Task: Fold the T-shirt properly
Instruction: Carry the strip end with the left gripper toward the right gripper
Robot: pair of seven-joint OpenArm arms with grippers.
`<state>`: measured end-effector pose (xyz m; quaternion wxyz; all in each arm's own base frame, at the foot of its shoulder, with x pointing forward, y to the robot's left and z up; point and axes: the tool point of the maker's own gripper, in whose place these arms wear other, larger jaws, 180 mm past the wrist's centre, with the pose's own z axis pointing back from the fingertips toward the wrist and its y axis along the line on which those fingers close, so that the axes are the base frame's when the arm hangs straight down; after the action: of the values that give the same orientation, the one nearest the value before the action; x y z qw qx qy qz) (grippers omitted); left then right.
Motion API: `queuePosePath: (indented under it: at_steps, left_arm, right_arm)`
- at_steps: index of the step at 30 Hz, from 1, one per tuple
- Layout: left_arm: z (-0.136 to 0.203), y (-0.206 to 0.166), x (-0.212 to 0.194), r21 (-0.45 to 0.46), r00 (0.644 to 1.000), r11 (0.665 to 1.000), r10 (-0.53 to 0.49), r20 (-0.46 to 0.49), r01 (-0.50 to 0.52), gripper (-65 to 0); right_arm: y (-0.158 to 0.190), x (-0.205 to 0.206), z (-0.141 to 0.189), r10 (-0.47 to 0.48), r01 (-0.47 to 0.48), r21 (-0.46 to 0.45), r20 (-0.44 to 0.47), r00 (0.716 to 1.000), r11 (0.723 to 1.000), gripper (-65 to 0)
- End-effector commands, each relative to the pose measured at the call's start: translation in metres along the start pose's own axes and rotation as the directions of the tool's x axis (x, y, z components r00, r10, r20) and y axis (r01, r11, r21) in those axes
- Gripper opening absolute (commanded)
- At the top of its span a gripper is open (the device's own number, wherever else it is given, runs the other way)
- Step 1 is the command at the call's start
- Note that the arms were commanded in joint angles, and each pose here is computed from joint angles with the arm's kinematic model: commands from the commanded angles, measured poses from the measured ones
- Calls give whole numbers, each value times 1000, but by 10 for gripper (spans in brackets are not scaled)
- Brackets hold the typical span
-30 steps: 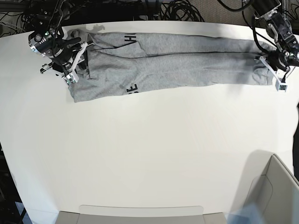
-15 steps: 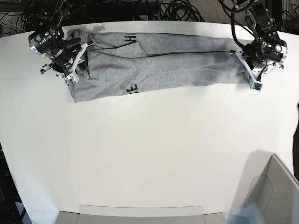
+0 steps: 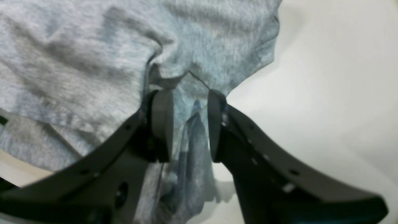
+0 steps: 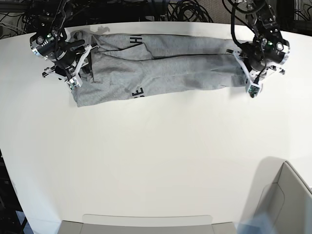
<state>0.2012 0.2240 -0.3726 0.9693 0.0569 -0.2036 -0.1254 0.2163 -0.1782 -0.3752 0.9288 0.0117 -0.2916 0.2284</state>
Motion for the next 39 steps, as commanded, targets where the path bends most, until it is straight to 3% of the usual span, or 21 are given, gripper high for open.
queuePosePath:
  at_steps: [1,14,27,34,39]
  left_arm:
    - [2,-4,5,-5,1000,1000,-13,20,13,-650]
    - [-3,-62,19,-137,998,989,-42,54,49,-650]
    - [-3,-85,26,-193,997,981,-1,71,14,-650]
    - [3,-140,46,-301,987,945,-93,130,129,-650]
    - [4,-142,50,-305,986,943,-91,141,130,-650]
  right_arm:
    - [-2,10,3,19,-19,-3,38,999,1000,-457]
    - [-2,9,3,19,-19,-3,34,999,1000,-457]
    - [-2,10,3,18,-18,-3,34,999,1000,-457]
    - [0,1,-8,-8,8,24,6,1000,1000,-457]
    - [0,0,-9,-10,9,26,5,1000,1000,-457]
